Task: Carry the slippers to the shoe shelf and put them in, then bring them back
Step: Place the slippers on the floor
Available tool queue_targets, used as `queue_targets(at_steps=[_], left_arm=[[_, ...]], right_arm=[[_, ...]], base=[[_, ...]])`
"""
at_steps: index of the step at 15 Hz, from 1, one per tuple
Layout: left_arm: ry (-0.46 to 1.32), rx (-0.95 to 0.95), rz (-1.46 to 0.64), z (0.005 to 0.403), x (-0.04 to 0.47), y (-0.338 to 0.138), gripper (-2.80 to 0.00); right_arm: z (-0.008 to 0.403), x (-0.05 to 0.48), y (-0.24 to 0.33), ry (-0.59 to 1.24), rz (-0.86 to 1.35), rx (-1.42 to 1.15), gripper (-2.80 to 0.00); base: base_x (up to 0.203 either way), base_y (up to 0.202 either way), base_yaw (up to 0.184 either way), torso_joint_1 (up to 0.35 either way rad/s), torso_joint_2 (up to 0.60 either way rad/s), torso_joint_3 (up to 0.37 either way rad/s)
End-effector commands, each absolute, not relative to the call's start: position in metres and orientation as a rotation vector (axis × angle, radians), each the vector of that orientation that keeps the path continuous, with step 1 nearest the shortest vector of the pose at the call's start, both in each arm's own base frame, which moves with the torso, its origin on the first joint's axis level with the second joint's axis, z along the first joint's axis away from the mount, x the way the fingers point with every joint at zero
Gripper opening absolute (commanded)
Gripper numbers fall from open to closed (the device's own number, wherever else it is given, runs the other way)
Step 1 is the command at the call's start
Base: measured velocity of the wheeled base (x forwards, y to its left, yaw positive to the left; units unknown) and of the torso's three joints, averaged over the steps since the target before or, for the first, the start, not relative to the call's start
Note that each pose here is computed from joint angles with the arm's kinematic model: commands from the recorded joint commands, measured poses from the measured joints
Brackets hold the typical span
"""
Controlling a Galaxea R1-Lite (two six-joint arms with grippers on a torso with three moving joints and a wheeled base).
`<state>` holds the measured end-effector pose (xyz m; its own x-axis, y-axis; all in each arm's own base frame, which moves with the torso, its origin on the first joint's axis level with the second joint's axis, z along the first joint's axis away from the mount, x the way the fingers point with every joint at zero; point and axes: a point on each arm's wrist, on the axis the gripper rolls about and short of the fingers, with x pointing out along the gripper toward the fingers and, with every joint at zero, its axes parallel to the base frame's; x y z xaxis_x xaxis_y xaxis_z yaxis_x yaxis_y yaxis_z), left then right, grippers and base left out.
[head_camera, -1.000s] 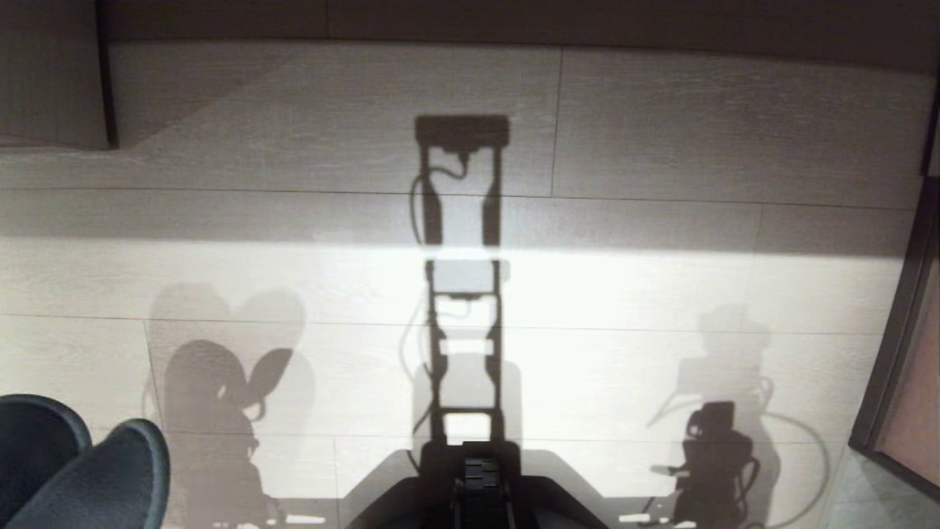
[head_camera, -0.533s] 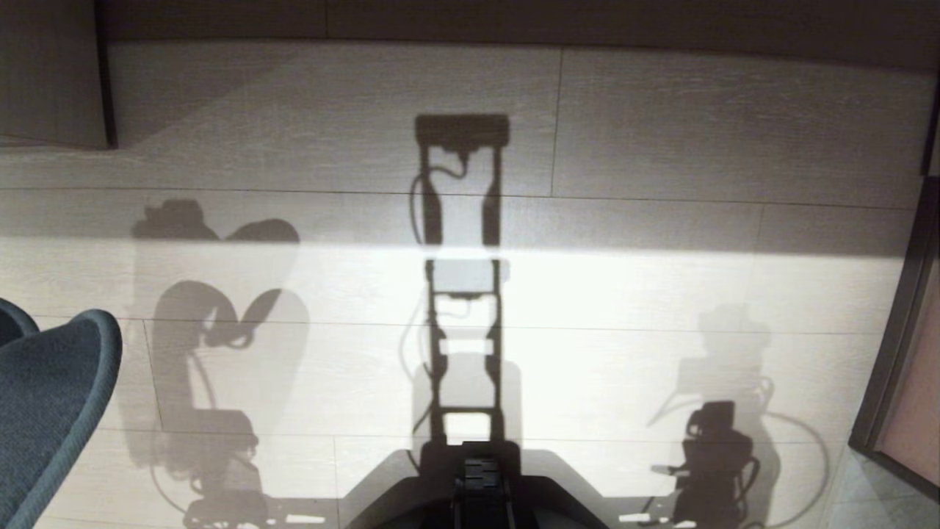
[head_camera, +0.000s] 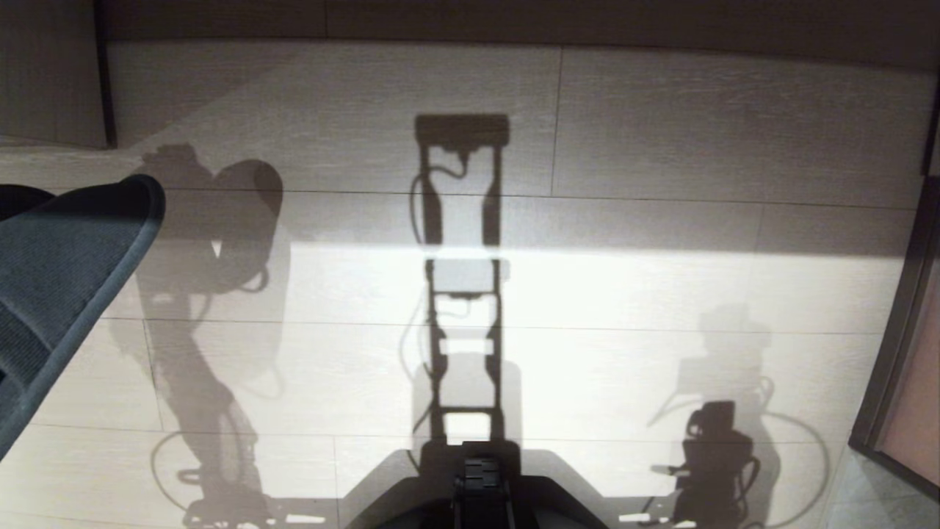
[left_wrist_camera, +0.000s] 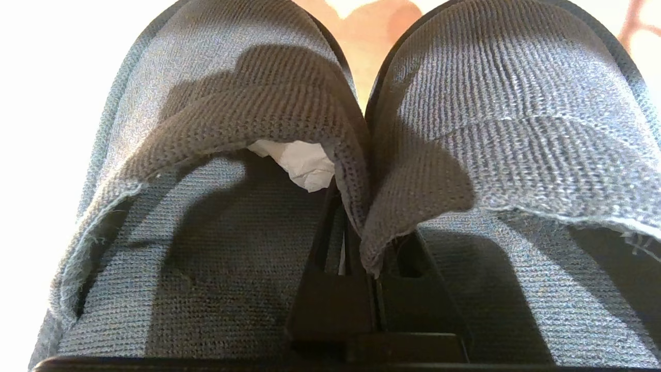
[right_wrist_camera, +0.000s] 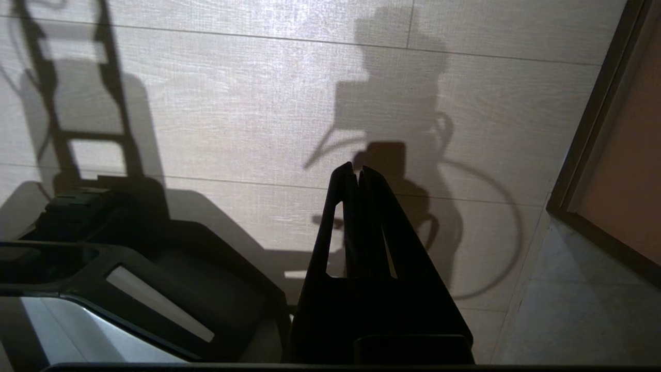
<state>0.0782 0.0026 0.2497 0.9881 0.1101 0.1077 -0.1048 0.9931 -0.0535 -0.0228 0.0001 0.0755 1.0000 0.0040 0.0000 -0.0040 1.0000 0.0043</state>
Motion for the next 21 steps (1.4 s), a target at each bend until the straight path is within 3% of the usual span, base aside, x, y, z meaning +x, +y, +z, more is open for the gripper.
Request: queue_targets(at_steps=[1,5,12,21], left_arm=[[-0.142,-0.049,0.122,0.24,0.116,0.002,-2.8],[-0.316,0.068,0.168,0.227,0.14,0.002,-2.8],[-0.274,0.1,0.156,0.208,0.185,-0.001,-2.8],[-0.293,0.06,0.068,0.215,0.276,-0.006,-2.8]], right_arm=[[0.075,-0.023,0.0,-0.002,0.006,0.005,-2.8],[0.075,-0.023,0.0,-0.002,0.005,0.005,-2.8],[0.075,-0.023,0.0,-0.002,0.005,0.005,-2.8],[0.075,-0.023,0.0,-0.002,0.006,0.005,-2.8]], base=[[0.0,0.0,0.0,0.0,0.0,0.0],[0.0,0.0,0.0,0.0,0.0,0.0],[0.0,0.0,0.0,0.0,0.0,0.0],[0.0,0.0,0.0,0.0,0.0,0.0]])
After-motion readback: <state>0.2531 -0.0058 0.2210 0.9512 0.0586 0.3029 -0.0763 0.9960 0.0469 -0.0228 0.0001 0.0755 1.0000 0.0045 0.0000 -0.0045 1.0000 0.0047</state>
